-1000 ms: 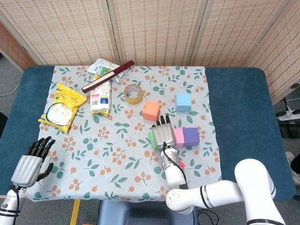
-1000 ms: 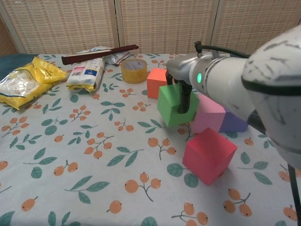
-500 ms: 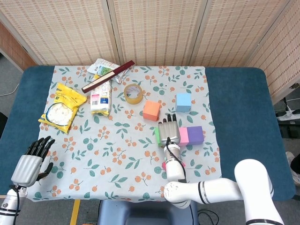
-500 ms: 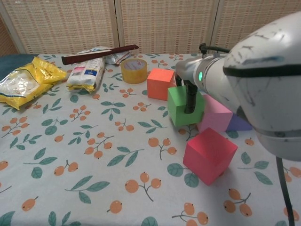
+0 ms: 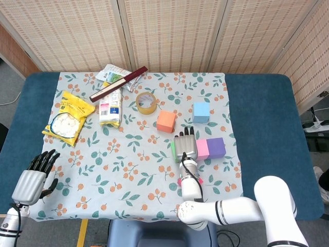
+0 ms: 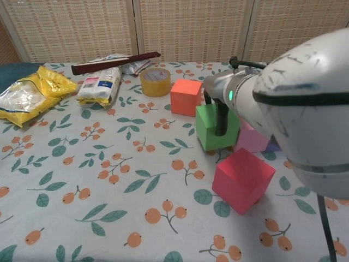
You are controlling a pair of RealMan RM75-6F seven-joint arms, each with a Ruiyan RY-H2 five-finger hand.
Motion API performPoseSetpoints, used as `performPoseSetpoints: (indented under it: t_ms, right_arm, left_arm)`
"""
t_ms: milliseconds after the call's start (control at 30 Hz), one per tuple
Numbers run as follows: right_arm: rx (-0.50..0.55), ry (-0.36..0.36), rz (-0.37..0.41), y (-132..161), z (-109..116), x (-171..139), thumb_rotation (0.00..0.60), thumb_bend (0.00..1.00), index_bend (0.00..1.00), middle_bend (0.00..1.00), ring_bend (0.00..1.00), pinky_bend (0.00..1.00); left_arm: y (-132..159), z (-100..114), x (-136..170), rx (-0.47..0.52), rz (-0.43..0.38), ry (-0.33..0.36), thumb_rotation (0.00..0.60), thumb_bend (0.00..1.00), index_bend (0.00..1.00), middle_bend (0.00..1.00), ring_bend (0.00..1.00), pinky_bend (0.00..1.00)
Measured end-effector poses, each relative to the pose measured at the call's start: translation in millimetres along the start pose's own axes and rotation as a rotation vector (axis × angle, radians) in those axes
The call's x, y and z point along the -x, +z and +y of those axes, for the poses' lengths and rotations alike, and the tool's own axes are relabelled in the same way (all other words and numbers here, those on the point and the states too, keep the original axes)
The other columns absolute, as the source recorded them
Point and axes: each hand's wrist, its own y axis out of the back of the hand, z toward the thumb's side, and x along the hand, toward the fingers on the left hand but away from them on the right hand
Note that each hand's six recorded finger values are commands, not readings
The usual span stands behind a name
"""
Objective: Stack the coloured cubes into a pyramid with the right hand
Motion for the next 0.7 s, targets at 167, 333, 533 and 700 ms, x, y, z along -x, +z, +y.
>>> performPoseSetpoints:
  t_ms: [167, 333, 533, 700]
  right_arm:
    - [0.019, 0.01, -0.004, -3.5, -4.4, 1.0, 0.6, 0.19, 0.86, 0.19, 0.0, 0.05]
    - [0.021, 0.016, -0.015, -11.3, -7.5, 2.5, 0.6, 0.19, 0.86, 0.19, 0.0, 0.05]
    - [0.027, 0.025, -0.007, -11.3, -13.0, 3.1, 0.6, 0.19, 0.86, 0.19, 0.0, 0.05]
    - [0.033, 0.02, -0.007, -11.6, -12.8, 3.5, 0.6, 0.19, 0.86, 0.19, 0.0, 0.05]
  left_arm:
    - [0.4, -0.6, 0.1, -0.001, -0.003, -0.003, 0.6, 0.44, 0.0, 0.0, 0.0, 0.14]
    - [2.0, -1.2, 0.1, -0.003, -0.008, -0.004, 0.6, 0.44, 0.0, 0.0, 0.0, 0.14]
    - [3.6, -1.6, 1.0, -0.006, -0.012, -0.004, 0.6, 0.44, 0.0, 0.0, 0.0, 0.14]
    - [3.1, -0.8, 1.2, -0.003, -0.01, -0.002, 0.6, 0.44, 0.0, 0.0, 0.0, 0.14]
